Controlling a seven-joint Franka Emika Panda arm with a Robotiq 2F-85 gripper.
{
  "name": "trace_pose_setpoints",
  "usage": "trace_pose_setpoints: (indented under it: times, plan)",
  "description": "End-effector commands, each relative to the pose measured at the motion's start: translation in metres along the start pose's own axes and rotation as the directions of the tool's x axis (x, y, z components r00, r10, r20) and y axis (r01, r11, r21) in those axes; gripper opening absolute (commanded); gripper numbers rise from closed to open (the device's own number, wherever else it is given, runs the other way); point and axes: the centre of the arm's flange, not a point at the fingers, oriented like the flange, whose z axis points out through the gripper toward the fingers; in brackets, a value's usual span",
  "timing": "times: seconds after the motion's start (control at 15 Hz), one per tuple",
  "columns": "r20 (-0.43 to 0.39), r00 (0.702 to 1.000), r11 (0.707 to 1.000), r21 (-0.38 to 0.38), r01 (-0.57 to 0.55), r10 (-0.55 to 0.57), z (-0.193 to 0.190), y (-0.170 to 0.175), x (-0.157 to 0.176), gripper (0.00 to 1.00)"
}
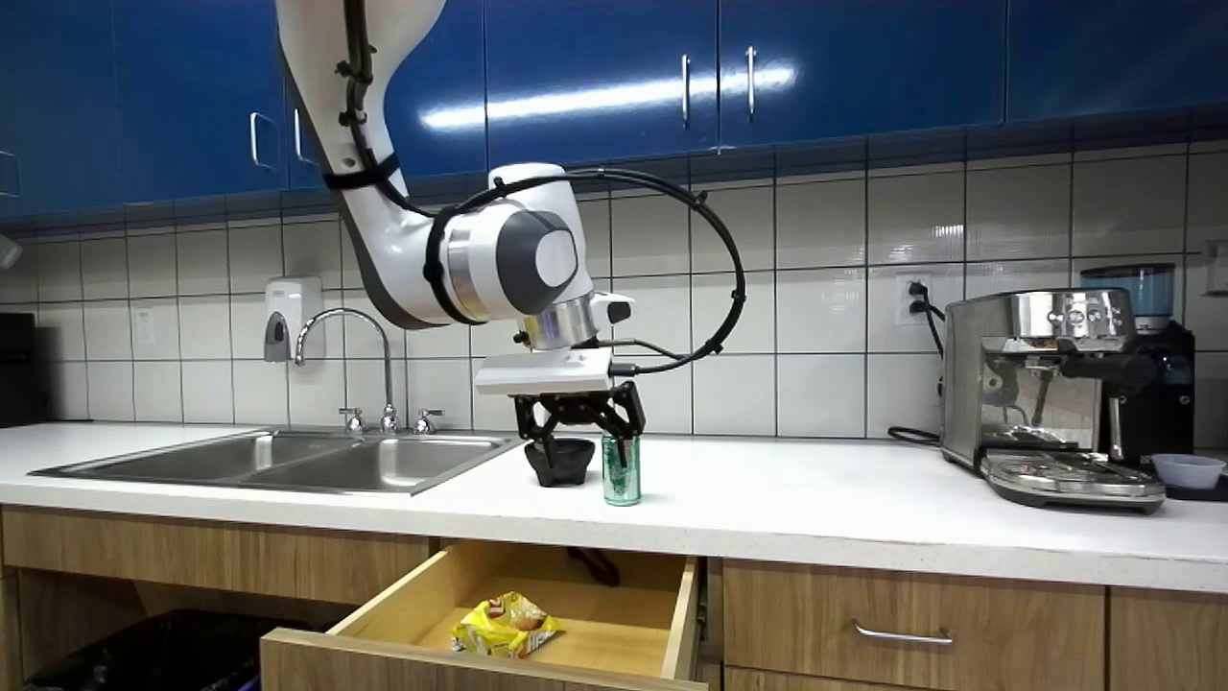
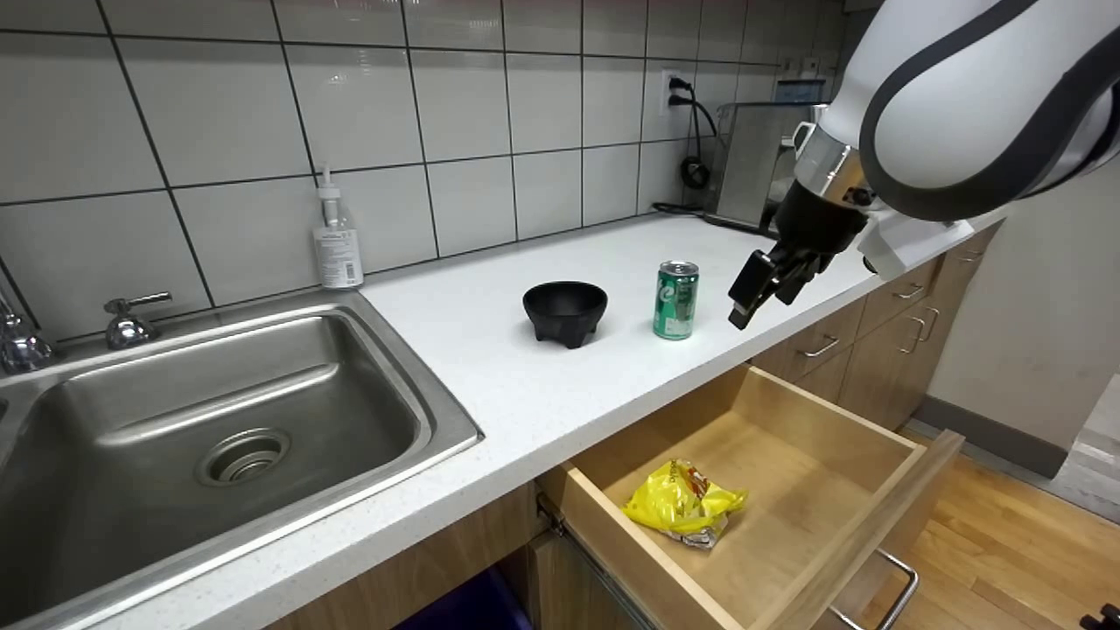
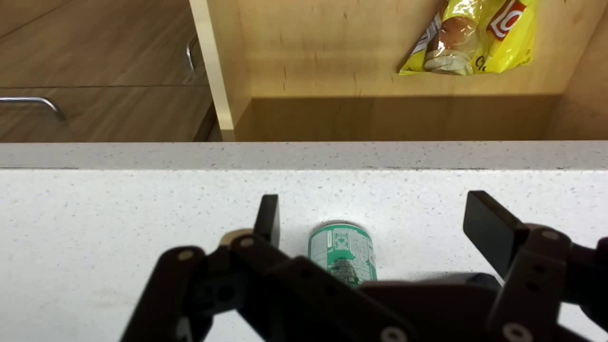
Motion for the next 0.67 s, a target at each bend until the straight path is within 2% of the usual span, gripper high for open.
trace_pose_setpoints:
  times: [0.0,0.6]
  plan:
    - [-0.028,0.999,0.999,-0.028,-0.038,0.037,-0.002,0.014,0.019,1.0]
    - [-0.081,0.989,0.992,0.005,-0.127,0.127,-0.001,0.037,0.059,1.0]
